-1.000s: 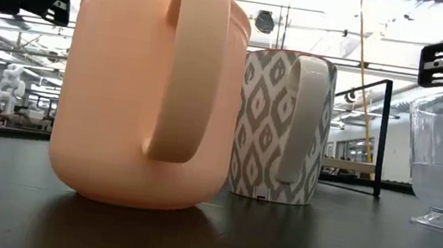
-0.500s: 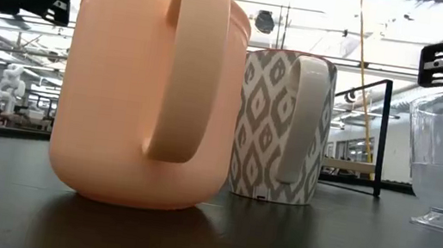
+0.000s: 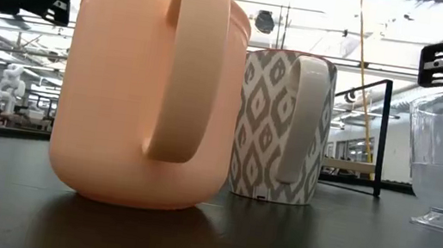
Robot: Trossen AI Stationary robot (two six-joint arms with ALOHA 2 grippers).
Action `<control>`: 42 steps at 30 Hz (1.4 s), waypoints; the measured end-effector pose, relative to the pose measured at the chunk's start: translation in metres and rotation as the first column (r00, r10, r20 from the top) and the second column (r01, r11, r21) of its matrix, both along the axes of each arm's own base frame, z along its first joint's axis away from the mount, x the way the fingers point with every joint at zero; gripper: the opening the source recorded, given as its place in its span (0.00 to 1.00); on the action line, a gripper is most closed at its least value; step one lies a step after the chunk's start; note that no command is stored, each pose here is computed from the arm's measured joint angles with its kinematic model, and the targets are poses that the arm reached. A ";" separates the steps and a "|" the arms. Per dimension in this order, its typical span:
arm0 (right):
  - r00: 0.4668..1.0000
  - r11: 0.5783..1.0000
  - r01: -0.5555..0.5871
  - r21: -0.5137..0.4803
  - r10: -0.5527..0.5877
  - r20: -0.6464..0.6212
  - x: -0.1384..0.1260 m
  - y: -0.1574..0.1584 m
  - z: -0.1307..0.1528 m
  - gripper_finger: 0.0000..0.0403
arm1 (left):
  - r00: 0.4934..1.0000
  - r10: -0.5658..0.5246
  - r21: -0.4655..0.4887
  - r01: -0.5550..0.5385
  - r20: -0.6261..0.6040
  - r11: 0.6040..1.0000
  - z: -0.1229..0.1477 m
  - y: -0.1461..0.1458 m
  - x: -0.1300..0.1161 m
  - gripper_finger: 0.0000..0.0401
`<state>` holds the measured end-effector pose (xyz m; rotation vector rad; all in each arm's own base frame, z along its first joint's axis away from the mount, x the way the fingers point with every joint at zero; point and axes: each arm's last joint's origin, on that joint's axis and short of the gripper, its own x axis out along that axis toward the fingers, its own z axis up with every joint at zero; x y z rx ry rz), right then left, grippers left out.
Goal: Stack small to large cups/mugs on shelf
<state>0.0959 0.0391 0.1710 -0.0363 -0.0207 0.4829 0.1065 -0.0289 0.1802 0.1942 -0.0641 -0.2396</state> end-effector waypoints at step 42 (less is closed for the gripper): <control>1.000 1.000 0.000 0.000 0.000 0.000 0.000 0.000 0.000 0.00 | 0.982 -0.004 -0.186 0.040 0.191 0.982 0.022 0.001 -0.003 0.08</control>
